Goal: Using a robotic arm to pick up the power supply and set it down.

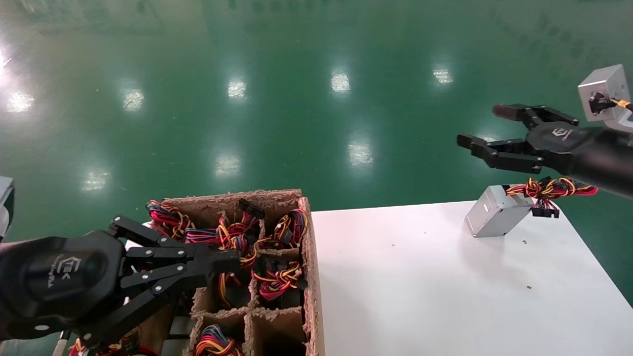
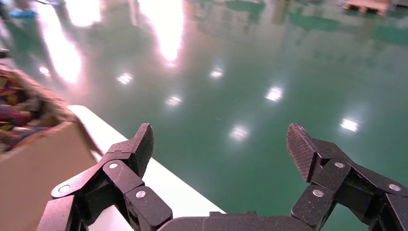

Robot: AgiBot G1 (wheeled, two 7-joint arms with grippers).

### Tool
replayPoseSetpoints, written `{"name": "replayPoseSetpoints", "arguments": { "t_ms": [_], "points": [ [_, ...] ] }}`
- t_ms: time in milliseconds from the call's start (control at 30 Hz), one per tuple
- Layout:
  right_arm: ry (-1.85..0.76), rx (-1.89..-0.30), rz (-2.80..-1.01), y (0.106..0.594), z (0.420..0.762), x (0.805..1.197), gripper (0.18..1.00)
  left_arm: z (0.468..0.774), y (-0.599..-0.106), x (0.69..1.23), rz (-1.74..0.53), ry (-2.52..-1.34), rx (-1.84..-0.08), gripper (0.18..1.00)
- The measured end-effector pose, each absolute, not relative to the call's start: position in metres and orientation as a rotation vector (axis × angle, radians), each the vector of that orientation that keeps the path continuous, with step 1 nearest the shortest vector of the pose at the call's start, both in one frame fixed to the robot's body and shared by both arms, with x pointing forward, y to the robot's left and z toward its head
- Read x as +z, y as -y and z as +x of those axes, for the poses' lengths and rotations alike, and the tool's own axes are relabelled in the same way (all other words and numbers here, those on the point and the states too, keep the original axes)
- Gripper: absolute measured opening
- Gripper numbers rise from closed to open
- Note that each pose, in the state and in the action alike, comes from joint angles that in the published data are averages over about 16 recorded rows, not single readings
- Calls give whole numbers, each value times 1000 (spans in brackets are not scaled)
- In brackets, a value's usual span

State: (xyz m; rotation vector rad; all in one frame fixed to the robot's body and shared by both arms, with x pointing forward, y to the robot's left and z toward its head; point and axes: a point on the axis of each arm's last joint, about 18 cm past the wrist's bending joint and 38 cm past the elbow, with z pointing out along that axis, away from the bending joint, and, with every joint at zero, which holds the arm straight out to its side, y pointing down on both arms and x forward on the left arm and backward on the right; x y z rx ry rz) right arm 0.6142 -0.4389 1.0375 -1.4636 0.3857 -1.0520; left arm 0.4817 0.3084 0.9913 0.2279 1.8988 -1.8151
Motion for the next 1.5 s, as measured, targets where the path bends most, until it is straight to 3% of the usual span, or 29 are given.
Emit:
{"name": "replayPoseSetpoints", "arguments": {
  "t_ms": [333, 567, 967, 1300, 1500],
  "points": [
    [-205, -935, -1494, 397, 585, 1032, 1000, 482, -308, 991, 228, -1899, -1815, 226],
    [-80, -841, -1520, 368, 559, 1024, 1000, 482, -308, 991, 228, -1899, -1815, 294],
    [127, -657, -1569, 323, 506, 1005, 1000, 482, -308, 991, 228, -1899, -1815, 507],
    [244, -541, -1598, 300, 472, 991, 1000, 482, -309, 991, 227, -1899, -1815, 755],
    [266, -519, -1603, 296, 465, 988, 1000, 482, -309, 991, 227, -1898, -1815, 828]
  ]
}}
